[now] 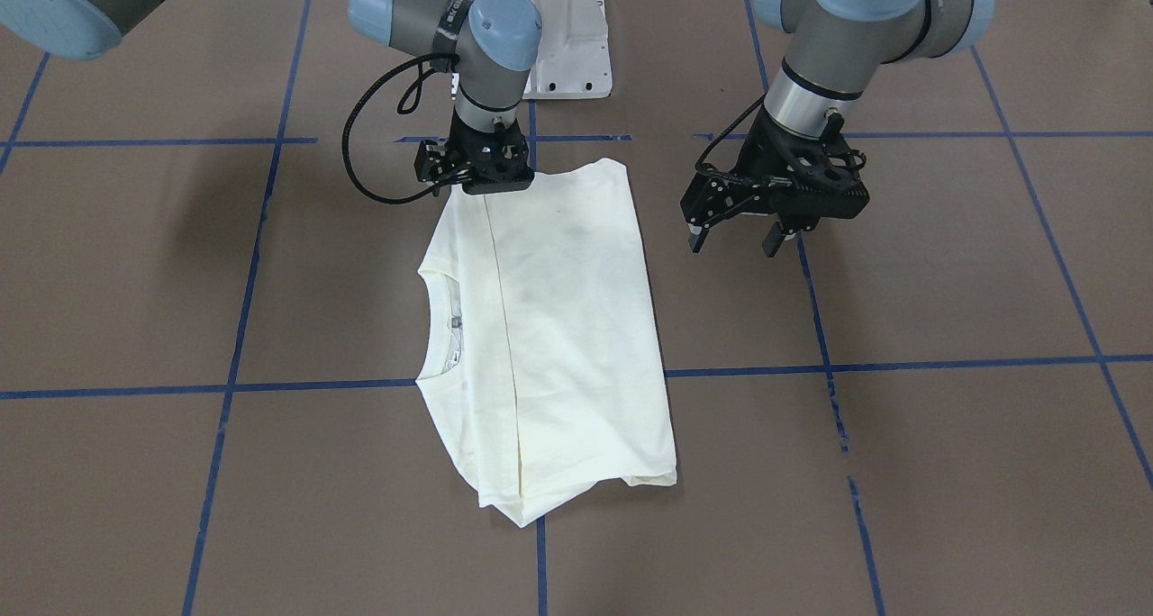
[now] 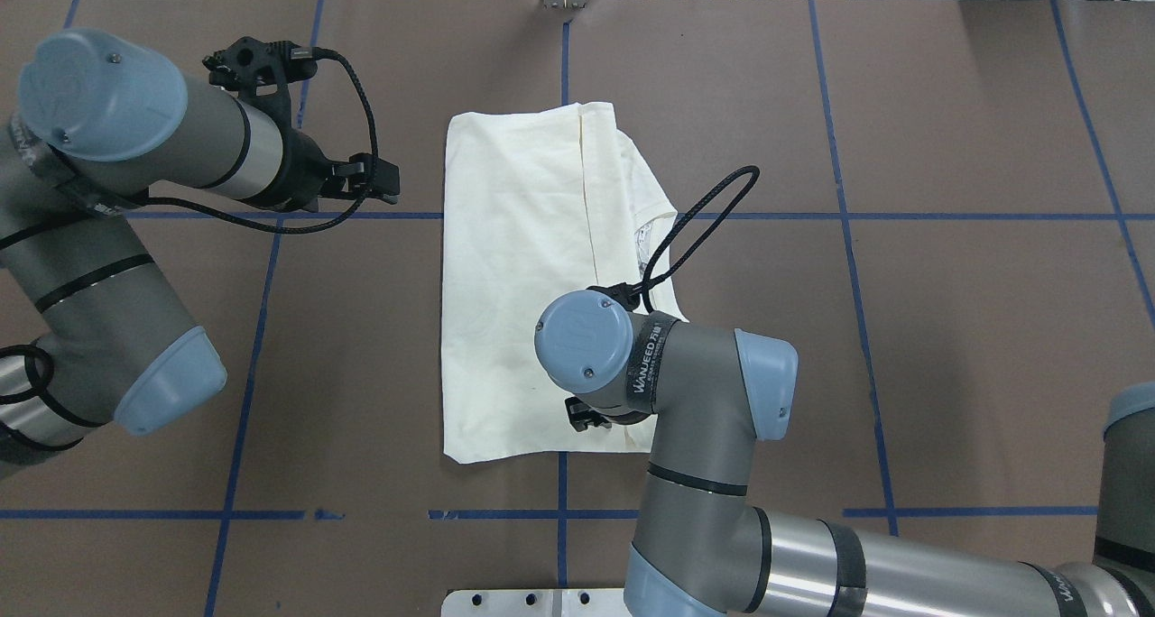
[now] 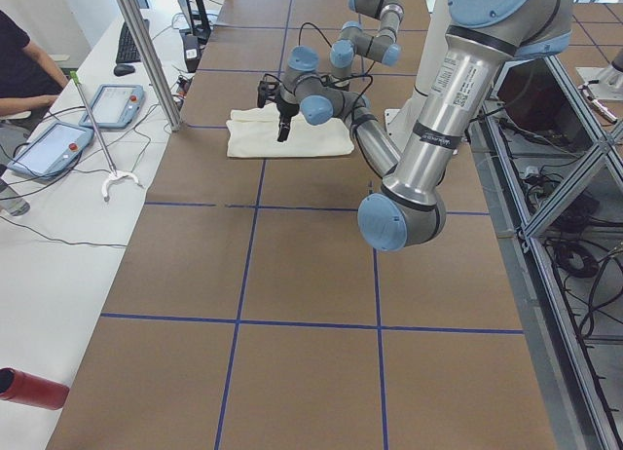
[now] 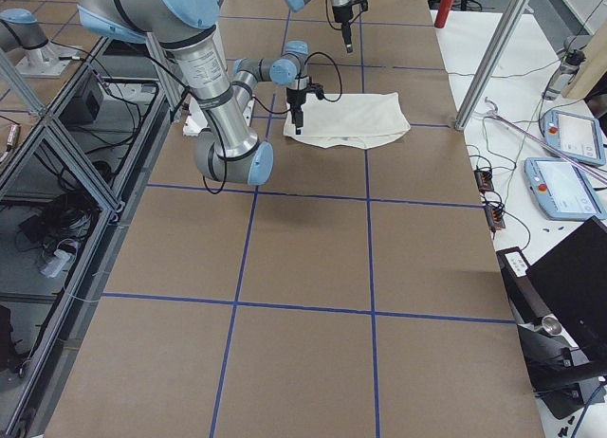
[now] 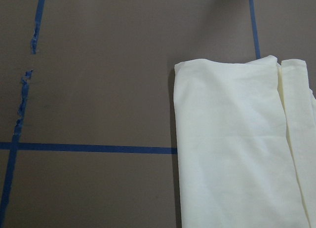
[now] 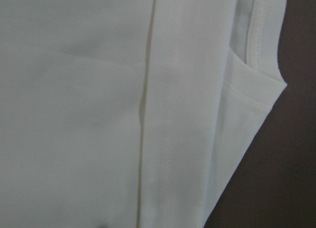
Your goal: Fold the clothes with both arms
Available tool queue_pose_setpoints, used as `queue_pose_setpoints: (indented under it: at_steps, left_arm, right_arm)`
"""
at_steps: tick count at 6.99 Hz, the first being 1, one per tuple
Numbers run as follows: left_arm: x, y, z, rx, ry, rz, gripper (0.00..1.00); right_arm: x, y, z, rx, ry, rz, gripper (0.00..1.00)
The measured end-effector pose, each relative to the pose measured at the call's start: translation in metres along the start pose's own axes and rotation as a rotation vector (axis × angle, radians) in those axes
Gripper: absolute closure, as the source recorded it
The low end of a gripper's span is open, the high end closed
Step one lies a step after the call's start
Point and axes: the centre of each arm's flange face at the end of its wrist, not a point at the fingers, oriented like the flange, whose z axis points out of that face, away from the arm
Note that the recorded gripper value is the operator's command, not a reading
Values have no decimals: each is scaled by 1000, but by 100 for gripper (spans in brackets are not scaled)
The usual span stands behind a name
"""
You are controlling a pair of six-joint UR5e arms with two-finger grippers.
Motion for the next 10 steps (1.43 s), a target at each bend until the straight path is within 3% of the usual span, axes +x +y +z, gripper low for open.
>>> queue_pose_setpoints:
  at_steps: [8,10]
  left_arm:
    - [1,2,4,-6,1,1,0]
    - [5,5,5,-10,7,2,0]
  right_arm:
    - [23,-18,13,-11,51,26,0]
    - [33,-24,13,-22,88,30,0]
